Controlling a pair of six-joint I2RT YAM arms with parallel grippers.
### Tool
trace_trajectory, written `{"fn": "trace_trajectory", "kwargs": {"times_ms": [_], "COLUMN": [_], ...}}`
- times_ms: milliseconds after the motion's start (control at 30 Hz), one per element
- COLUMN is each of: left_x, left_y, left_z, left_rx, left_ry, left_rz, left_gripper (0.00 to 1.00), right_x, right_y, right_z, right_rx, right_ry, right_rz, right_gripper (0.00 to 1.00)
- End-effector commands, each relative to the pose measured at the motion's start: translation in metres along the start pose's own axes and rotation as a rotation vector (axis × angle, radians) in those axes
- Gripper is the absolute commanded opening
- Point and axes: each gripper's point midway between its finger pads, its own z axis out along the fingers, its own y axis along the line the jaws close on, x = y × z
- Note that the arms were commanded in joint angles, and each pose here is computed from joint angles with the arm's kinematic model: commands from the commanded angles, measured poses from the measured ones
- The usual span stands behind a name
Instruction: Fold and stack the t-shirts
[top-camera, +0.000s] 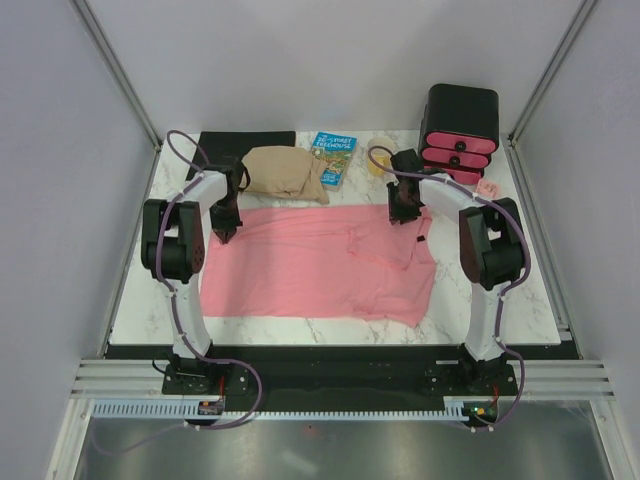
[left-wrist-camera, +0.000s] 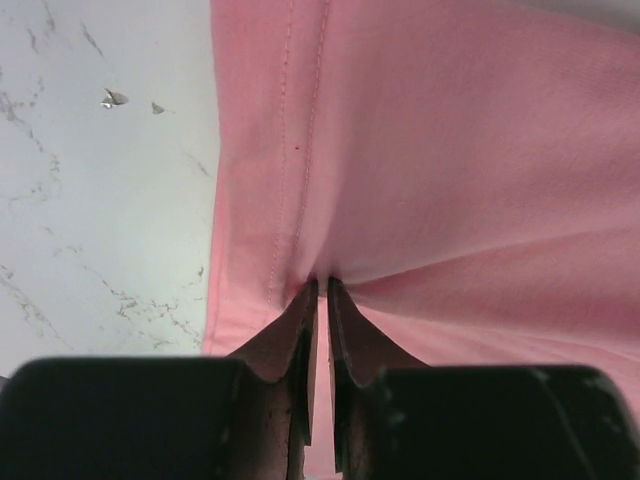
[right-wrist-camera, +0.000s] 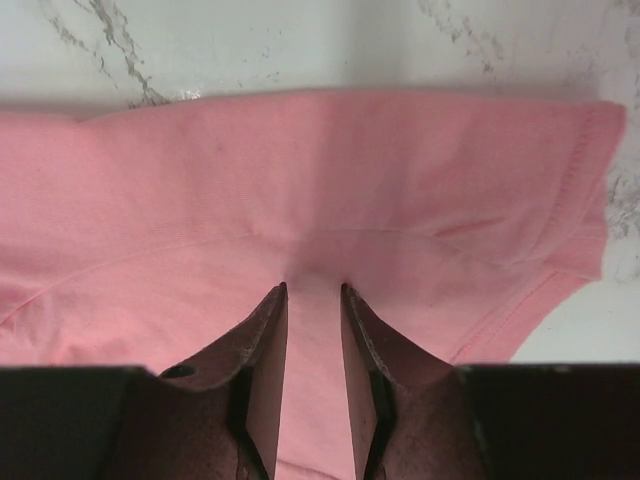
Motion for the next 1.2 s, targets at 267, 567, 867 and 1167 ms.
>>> {"fn": "trace_trajectory", "kwargs": {"times_ms": [267,567,867,1167], "left_x": [-0.041,-0.052,0.030,0.066], "left_y": [0.020,0.020,0.027,0.035], "left_z": [-0.058,-0.101,-0.114,-0.132], "left_rx": [-0.006,0.097,0.220,0.274], "left_ry": [-0.204,-0.316,-0.258,-0.273], "left_rz": [-0.126,-0.191,-0.236,-0.230], "left_gripper": [0.20,0.29,0.35,0.36], "right_x": [-0.039,-0.038,0.036,0.130], "right_y": [-0.014,-0.012,-0.020,-0.003], "right_z": [-0.041,-0.081,-0.116,-0.152], "right_rx": [0.003,-0.033,-0.064,-0.089], "right_ry": [-0.119,-0.154,-0.087,0.155], "right_rz": [0.058,0.067,0.144,0.392], "right_gripper": [0.43,0.46,0.48,0.52]}}
